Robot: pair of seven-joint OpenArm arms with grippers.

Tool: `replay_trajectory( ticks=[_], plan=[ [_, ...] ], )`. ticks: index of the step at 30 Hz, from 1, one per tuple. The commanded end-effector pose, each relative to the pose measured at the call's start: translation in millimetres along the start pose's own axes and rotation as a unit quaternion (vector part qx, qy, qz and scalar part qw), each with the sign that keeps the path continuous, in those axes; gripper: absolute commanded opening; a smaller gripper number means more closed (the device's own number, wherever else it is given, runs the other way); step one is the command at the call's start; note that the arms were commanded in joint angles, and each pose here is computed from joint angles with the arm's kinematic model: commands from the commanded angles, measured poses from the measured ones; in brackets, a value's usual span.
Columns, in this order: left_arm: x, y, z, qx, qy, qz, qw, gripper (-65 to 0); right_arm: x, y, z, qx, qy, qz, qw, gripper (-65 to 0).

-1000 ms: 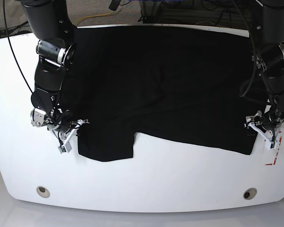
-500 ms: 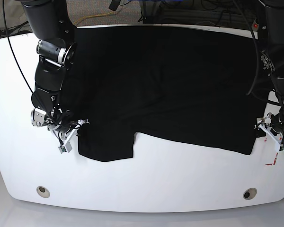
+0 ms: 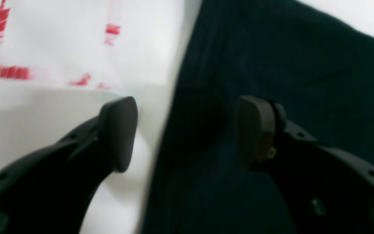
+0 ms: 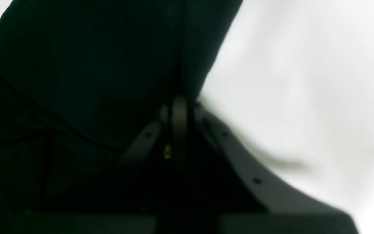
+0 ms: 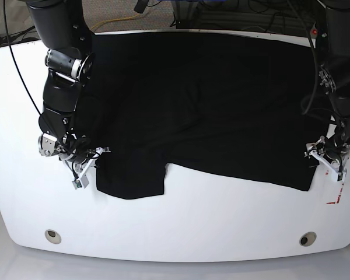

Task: Fold the T-shirt properly
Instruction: 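Lift the hem with both grippers and fold it over toward the collar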

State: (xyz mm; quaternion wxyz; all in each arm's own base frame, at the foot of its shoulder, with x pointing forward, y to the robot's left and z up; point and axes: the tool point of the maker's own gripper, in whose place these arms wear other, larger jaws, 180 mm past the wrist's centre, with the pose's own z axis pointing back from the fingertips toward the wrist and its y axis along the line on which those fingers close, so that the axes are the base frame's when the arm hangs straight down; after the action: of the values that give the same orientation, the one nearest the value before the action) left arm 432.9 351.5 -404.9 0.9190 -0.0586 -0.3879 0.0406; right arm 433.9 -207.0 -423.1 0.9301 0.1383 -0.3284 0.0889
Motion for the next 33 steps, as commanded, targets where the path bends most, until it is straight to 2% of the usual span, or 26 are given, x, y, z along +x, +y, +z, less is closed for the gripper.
replay_trajectory(
  ticks=[1,4,9,10,12,16,17,20,24,26,29,33],
  plan=[
    [6.2,-19.1,-6.6,-0.021,0.004,-0.003,1.000,-21.0,12.3,-7.2,5.7,-0.010,-0.004,0.009,0.9999,-65.0],
    [2.2,-42.9,-16.6,-0.041,0.006,-0.001,0.999,-21.0,12.3,-7.2,5.7,-0.010,-0.004,0.009,0.9999,-65.0],
    [2.8,-48.2,-18.6,-0.046,0.005,-0.001,0.999,-22.1,12.3,-7.0,5.6,-0.010,-0.003,0.009,0.9999,-65.0],
    [2.8,-48.2,-18.6,-0.046,0.005,-0.001,0.999,-24.2,12.3,-7.0,5.6,-0.010,-0.003,0.009,0.9999,-65.0],
    [3.7,-48.2,-18.5,-0.045,0.004,-0.001,0.999,-32.1,12.3,-7.0,5.6,-0.010,-0.003,0.009,0.9999,-65.0],
    [23.6,-42.5,-12.2,-0.035,-0.023,-0.020,0.999,-60.8,15.4,-6.8,6.0,-0.011,-0.005,0.012,0.9999,-65.0],
    [30.0,-42.9,-10.8,-0.034,-0.030,-0.026,0.999,-64.4,17.3,-6.9,6.3,-0.011,-0.007,0.012,0.9998,-65.0],
    [58.3,-40.2,-0.7,-0.025,-0.065,-0.047,0.996,-65.0,33.9,-9.0,13.5,-0.021,-0.026,0.026,0.9991,-65.0],
    [56.6,-33.3,10.4,-0.009,-0.083,-0.069,0.994,-65.0,60.2,-4.2,24.0,-0.035,-0.058,0.053,0.9963,-65.0],
    [66.0,-32.8,18.2,-0.002,-0.098,-0.086,0.992,-65.0,63.9,-7.1,30.6,-0.046,-0.051,0.062,0.9957,-65.0],
    [75.6,-32.5,30.1,0.007,-0.094,-0.113,0.989,-65.0,78.4,-12.1,48.3,-0.069,-0.054,0.081,0.9929,-65.0],
    [79.3,-52.6,40.2,-0.013,-0.085,-0.159,0.984,-65.0,86.1,-16.8,69.6,-0.100,-0.053,0.103,0.9883,-65.0]
  ],
)
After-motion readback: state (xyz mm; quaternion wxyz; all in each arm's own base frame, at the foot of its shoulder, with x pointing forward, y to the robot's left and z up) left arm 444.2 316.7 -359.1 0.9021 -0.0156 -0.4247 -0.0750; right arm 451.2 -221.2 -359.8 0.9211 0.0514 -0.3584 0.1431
